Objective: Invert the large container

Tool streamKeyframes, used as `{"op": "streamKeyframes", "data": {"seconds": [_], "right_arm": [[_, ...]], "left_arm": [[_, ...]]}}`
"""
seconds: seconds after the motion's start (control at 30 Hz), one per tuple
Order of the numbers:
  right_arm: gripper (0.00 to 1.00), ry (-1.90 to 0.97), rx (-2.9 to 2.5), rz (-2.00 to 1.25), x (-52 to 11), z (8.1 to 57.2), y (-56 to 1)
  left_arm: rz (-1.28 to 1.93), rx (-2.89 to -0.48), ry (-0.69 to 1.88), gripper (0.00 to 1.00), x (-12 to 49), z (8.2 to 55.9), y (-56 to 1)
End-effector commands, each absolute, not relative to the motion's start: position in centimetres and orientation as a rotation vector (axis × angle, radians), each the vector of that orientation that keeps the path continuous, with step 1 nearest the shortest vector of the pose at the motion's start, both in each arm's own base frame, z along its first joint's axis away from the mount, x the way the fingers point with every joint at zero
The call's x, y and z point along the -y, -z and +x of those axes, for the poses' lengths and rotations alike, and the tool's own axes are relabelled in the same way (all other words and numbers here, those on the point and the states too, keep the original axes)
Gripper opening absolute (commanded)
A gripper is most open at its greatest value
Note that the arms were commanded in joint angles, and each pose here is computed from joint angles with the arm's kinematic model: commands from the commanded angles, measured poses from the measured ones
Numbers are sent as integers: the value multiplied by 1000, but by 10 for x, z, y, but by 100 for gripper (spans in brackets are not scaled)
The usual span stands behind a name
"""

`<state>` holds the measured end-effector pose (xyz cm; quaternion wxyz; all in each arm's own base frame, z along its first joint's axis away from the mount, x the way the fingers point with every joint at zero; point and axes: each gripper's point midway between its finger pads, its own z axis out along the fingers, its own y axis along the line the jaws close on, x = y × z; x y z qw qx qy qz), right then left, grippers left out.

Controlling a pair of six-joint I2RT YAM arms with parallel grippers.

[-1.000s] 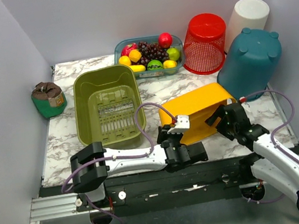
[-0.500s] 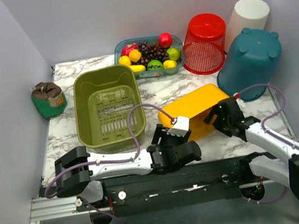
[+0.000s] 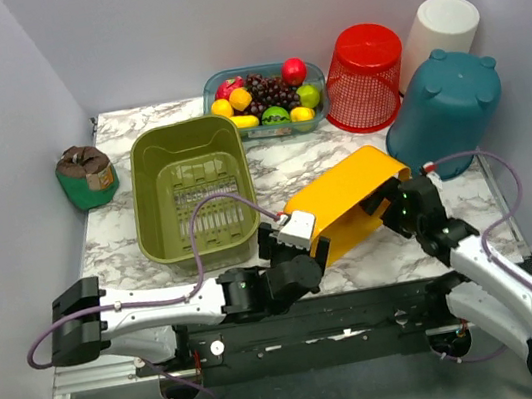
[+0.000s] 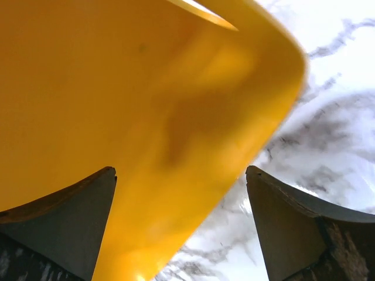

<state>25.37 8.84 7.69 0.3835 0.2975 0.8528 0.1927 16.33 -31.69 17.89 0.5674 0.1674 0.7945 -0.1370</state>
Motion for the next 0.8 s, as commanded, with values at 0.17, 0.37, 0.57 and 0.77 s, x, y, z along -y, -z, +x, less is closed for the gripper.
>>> {"op": "streamKeyframes", "data": {"seconds": [0.17, 0.37, 0.57, 0.77], "right_arm": [[96, -594, -2113, 870, -79, 204, -78], [93, -763, -1995, 773, -90, 195, -129], [92, -873, -1943, 683, -101, 186, -160], [91, -983, -1893, 525, -123, 200, -200]], "left_arm": [[380, -1770, 448, 99, 321, 159, -229], [366, -1710, 443, 99, 313, 166, -261], [395, -1648, 580, 99, 317, 165, -288], [263, -1752, 619, 99, 294, 206, -278]]}}
